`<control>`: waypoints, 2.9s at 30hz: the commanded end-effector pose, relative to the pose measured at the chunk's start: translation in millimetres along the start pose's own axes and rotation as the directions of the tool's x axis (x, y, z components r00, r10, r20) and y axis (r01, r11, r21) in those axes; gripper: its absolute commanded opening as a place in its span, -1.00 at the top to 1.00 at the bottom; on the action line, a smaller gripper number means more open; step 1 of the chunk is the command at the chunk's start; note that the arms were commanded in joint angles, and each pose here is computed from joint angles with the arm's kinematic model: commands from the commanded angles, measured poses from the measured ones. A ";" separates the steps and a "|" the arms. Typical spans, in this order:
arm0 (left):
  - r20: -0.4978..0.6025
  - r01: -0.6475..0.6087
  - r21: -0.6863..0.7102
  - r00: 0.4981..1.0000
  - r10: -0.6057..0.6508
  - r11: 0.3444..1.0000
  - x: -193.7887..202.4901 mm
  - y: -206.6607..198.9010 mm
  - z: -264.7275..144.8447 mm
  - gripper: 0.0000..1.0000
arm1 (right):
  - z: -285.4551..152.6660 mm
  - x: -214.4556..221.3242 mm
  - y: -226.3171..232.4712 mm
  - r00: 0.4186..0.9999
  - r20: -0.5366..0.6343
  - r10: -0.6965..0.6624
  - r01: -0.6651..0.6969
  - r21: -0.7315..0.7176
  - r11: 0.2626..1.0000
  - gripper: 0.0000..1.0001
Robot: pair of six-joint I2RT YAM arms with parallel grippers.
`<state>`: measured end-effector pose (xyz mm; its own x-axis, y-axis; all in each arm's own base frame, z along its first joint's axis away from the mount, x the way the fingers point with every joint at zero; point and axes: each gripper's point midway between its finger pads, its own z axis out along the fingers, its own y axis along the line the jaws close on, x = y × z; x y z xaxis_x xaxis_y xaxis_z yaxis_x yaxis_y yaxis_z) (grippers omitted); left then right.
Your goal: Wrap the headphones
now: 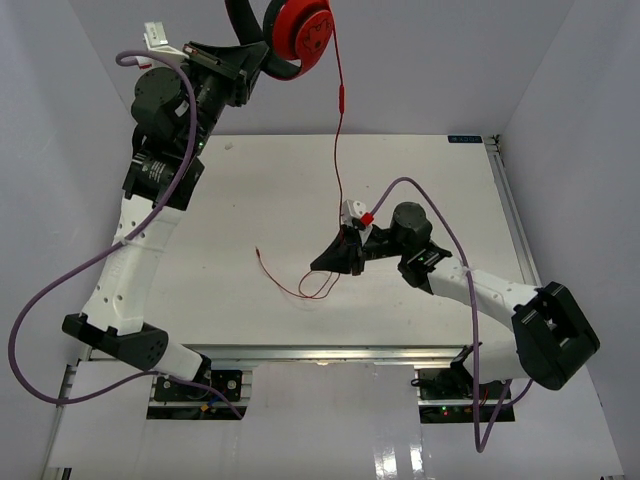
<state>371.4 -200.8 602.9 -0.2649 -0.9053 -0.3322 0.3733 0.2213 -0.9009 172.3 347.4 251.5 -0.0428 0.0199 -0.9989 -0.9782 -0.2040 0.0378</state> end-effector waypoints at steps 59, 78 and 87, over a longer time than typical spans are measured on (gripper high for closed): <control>-0.495 -0.547 0.543 0.403 0.769 0.637 222.1 190.5 -96.4 1.00 | -255.9 -84.1 -181.9 0.756 -0.655 -0.017 0.594 0.675 0.438 0.85; -0.388 -0.476 0.293 0.734 0.558 0.829 160.8 91.3 -48.7 1.00 | -122.1 -50.6 -68.6 0.997 -0.021 0.068 -0.062 0.225 0.972 0.54; -0.336 -0.412 0.229 0.817 0.468 0.882 142.7 62.4 -31.6 1.00 | -94.7 -59.3 -57.0 0.995 0.044 0.092 -0.097 0.120 0.988 -0.49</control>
<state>331.5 -310.1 439.3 -0.3655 -0.3901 -0.8451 0.6502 0.5428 -0.5317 267.9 253.9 288.1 -0.1676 -0.0010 -0.9858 -0.9856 0.0212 0.1676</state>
